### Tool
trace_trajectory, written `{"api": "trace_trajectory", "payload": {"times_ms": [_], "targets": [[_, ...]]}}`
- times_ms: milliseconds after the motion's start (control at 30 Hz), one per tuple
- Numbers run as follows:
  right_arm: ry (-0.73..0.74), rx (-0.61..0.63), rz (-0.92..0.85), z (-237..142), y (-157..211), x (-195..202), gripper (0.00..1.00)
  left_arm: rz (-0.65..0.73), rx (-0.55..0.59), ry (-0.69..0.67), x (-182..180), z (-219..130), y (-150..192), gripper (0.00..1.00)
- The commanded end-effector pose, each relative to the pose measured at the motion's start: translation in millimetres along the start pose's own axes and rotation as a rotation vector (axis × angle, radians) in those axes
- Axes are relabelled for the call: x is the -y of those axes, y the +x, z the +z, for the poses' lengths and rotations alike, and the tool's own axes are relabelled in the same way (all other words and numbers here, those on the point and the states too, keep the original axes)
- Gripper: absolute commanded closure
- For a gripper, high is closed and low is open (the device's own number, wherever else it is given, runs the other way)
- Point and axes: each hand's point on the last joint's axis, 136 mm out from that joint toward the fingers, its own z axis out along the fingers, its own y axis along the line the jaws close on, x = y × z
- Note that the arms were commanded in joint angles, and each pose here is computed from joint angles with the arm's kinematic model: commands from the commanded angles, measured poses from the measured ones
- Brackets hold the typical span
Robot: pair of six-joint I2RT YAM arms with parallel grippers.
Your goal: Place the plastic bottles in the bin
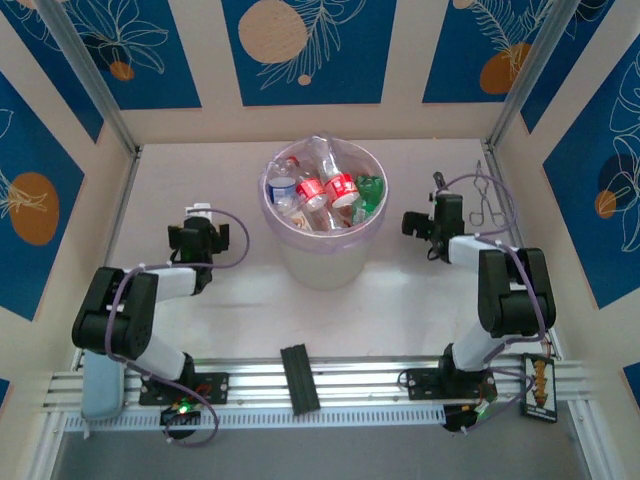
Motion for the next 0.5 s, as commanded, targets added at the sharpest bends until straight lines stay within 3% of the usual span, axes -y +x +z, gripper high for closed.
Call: {"api": "trace_trajectory", "payload": {"times_ms": [0, 200, 267, 333, 467], "targets": [[-0.074, 0.263, -0.092, -25.4, -34.8, -24.8, 0.01, -0.022, 0.111, 0.037, 0.7, -6.3, -14.6, 0.0], [-0.127, 0.391, -0.029, -33.5, -23.4, -14.0, 0.01, -0.031, 0.137, 0.116, 8.7, -9.1, -7.7, 0.0], [-0.127, 0.35, -0.031, -32.9, -21.2, -14.1, 0.01, -0.038, 0.191, 0.114, 6.9, -8.0, -8.4, 0.0], [-0.123, 0.34, -0.025, -32.5, -19.6, -12.7, 0.01, -0.038, 0.137, 0.123, 8.4, -7.4, -0.6, 0.0], [-0.129, 0.345, -0.03, -32.9, -20.6, -13.8, 0.01, -0.043, 0.169, 0.115, 6.8, -7.6, -5.9, 0.0]]}}
